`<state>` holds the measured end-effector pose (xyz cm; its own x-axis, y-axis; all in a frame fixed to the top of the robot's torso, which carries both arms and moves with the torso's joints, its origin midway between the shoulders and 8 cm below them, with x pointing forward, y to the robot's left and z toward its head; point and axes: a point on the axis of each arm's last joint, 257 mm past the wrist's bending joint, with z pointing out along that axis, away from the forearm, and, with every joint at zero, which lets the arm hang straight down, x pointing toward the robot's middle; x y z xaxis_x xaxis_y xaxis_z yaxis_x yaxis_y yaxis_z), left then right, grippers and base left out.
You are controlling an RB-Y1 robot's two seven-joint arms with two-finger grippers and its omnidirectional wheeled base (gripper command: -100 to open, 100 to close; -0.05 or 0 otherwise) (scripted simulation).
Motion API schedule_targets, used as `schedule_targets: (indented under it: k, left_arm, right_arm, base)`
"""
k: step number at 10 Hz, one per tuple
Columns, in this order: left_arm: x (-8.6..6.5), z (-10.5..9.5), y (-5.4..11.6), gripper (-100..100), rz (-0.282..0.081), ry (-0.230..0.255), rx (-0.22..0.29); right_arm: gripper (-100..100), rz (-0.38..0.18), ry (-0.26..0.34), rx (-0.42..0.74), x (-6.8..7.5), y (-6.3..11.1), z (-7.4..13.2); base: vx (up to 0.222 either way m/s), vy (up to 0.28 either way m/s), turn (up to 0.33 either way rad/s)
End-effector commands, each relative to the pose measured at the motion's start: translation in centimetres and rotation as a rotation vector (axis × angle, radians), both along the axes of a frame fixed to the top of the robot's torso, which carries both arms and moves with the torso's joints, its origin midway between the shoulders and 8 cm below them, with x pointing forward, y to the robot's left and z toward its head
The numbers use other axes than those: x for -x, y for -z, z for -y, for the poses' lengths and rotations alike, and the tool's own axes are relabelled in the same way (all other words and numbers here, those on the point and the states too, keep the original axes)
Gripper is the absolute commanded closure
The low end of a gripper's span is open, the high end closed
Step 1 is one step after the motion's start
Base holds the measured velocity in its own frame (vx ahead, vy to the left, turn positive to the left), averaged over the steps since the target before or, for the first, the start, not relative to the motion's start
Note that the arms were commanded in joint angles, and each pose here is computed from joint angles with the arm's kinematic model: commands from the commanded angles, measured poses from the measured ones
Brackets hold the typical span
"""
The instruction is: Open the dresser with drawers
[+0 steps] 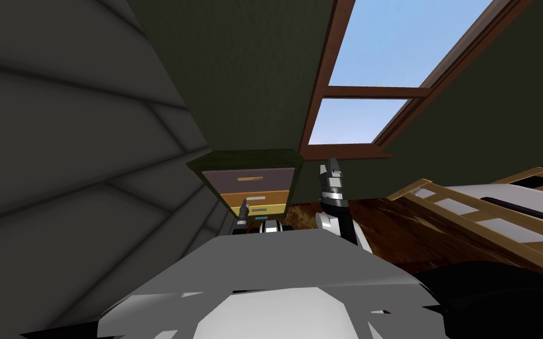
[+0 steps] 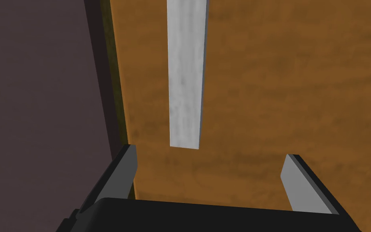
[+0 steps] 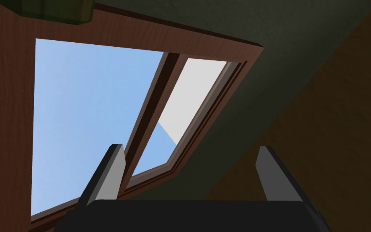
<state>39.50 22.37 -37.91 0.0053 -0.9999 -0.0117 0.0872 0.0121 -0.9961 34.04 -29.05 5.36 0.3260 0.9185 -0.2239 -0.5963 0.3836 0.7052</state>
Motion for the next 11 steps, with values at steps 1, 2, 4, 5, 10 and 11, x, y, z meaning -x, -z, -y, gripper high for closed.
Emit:
schedule_targets:
  k: [1, 2, 4, 5, 10, 11]
  left_arm:
    - [-1.1, 0.2, -0.4, -100, 0.001, 0.001, 0.002]
    - [-1.6, 0.2, -0.7, -100, 0.001, 0.002, 0.002]
    - [-0.2, 0.1, -0.1, 100, 0.001, 0.0, 0.002]
    - [-0.5, 0.2, -0.3, 100, -0.001, 0.001, 0.002]
    - [-0.9, 0.6, -1.0, 100, 0.005, 0.01, 0.002]
    - [-0.9, -1.1, -0.9, -100, 0.0, 0.018, -0.042]
  right_arm:
    - [0, 0.0, 0.0, 0.0, 0.0, 0.0, 0.0]
    - [0, 0.0, 0.0, 0.0, 0.0, 0.0, 0.0]
    - [0, 0.0, 0.0, 0.0, 0.0, 0.0, 0.0]
    - [0, 0.0, 0.0, 0.0, 0.0, 0.0, 0.0]
    - [0, 0.0, 0.0, 0.0, 0.0, 0.0, 0.0]
    - [0, 0.0, 0.0, 0.0, 0.0, 0.0, 0.0]
  base:
    - [0.025, 0.004, 0.012]
    - [0.046, 0.004, 0.01]
    - [-0.001, -0.002, -0.006]
    - [-0.017, -0.003, -0.001]
    - [-0.164, 0.007, 0.021]
    - [-0.017, 0.001, -0.005]
